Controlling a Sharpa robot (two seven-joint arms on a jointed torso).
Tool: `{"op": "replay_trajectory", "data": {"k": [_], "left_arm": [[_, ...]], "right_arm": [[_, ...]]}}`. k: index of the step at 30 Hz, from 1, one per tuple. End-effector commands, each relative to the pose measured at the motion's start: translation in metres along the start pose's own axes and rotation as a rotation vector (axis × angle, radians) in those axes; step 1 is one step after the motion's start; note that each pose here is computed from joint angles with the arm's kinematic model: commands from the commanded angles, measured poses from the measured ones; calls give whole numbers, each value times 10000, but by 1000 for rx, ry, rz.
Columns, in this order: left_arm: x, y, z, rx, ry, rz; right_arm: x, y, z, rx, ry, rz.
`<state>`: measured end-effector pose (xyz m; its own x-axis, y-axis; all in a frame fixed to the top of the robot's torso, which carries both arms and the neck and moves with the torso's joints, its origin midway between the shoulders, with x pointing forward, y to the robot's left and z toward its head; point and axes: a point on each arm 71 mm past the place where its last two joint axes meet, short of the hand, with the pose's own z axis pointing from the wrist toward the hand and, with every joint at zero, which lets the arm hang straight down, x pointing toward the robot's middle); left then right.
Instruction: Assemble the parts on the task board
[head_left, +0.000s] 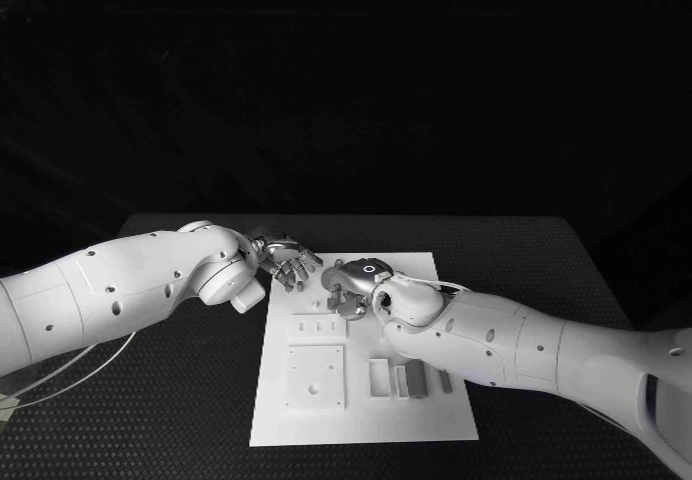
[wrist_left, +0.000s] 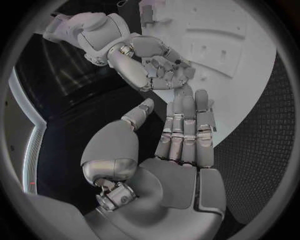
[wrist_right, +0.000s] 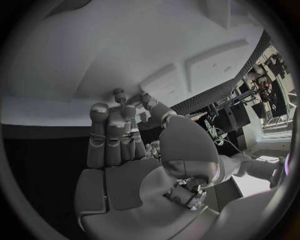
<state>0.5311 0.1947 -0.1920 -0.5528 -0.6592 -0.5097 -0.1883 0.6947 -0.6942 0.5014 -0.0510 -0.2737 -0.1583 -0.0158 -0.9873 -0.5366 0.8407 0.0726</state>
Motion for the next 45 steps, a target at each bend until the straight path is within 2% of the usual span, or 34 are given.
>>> {"op": "replay_trajectory", "data": {"k": [1,17,23,30,36,41,45], "left_arm": [[9,-23,-5,26,14,-3],[-72,19,-26,58,-6,-47],[-134,42,-50,90,-37,-84],[-158,33,-69,131,-50,-120],[-215,53,-109,186,-65,-170],[-218,54,-156,260,-15,-282],[-212,38,-182,309,0,-287]], "right_arm": [[38,39,-33,-29,-9,16],[-83,-20,-140,-49,-92,84],[-162,-60,-199,-58,-120,152],[-286,-165,-291,-44,-149,261],[-340,-287,-397,-38,-131,399],[-369,-465,-448,9,-74,539],[-363,-606,-497,15,-30,627]]}}
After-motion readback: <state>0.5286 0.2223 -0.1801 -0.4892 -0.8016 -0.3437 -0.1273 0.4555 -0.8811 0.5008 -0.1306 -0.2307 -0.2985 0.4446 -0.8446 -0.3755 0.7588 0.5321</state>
